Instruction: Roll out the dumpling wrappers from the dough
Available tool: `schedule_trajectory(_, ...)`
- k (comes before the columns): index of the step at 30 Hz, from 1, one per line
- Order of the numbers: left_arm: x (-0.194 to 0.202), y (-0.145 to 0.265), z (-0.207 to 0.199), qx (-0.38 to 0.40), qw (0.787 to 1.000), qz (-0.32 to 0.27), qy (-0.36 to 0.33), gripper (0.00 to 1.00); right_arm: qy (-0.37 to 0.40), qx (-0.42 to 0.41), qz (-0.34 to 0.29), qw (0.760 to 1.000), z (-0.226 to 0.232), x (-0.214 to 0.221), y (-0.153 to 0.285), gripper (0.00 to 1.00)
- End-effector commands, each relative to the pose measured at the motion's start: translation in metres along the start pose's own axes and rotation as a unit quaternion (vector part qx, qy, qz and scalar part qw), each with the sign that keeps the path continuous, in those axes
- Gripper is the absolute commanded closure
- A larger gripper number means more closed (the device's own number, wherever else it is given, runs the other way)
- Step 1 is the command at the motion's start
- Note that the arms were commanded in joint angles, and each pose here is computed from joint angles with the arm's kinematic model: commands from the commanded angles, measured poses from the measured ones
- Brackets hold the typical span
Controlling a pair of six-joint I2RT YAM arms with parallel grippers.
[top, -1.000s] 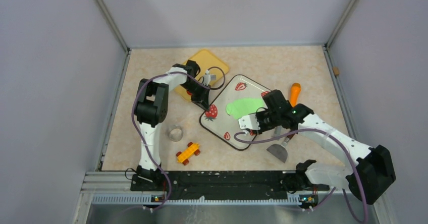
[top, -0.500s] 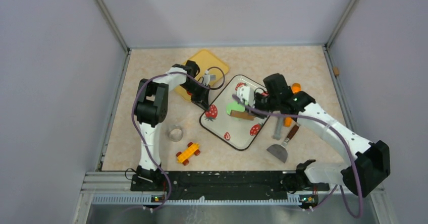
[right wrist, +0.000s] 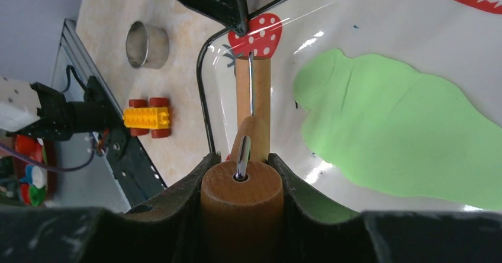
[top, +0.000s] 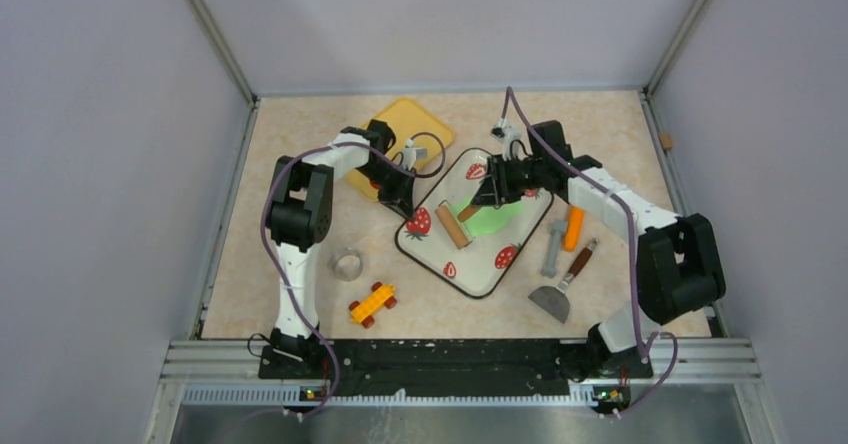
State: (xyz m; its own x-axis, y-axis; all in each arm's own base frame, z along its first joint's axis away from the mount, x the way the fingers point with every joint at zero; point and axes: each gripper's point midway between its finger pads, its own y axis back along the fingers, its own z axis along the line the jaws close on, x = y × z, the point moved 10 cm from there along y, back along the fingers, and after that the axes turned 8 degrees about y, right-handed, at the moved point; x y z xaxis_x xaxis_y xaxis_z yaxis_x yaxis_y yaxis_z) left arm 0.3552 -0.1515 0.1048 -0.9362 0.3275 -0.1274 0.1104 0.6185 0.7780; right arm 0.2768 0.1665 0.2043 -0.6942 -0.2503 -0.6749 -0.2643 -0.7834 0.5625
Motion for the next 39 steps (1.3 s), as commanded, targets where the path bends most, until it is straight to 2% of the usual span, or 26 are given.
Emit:
schedule_trajectory(1, 0.009, -0.004, 0.020, -0.041, 0.999, 0.024, 0.002, 1.00, -0.045, -0.014, -0.056, 0.997, -0.010, -0.027, 0.000, 1.00)
schedule_trajectory(8, 0.005, -0.004, 0.020, -0.036, 0.999, 0.019, 0.004, 1.00, -0.098, 0.028, -0.032, 0.994, -0.044, -0.016, -0.011, 1.00)
schedule_trajectory(14, 0.006, -0.006, 0.021, -0.032, 0.999, 0.019, 0.007, 1.00, -0.118, 0.063, 0.013, 0.991, -0.064, 0.004, -0.027, 1.00)
schedule_trajectory(22, 0.006, -0.006, 0.023, -0.029, 0.999, 0.016, 0.011, 1.00, -0.146, 0.091, 0.043, 0.984, -0.076, 0.016, -0.037, 1.00)
schedule_trajectory(29, 0.007, -0.004, 0.025, -0.029, 0.999, 0.015, 0.016, 1.00, -0.135, 0.083, 0.047, 0.986, -0.071, 0.007, -0.042, 1.00)
schedule_trajectory(33, 0.007, -0.002, 0.026, -0.029, 0.999, 0.013, 0.018, 1.00, -0.142, 0.178, 0.056, 0.972, -0.077, 0.003, -0.023, 1.00)
schedule_trajectory(39, 0.004, 0.000, 0.026, -0.030, 0.999, 0.007, 0.015, 1.00, -0.176, 0.308, 0.098, 0.930, -0.112, 0.039, 0.025, 1.00)
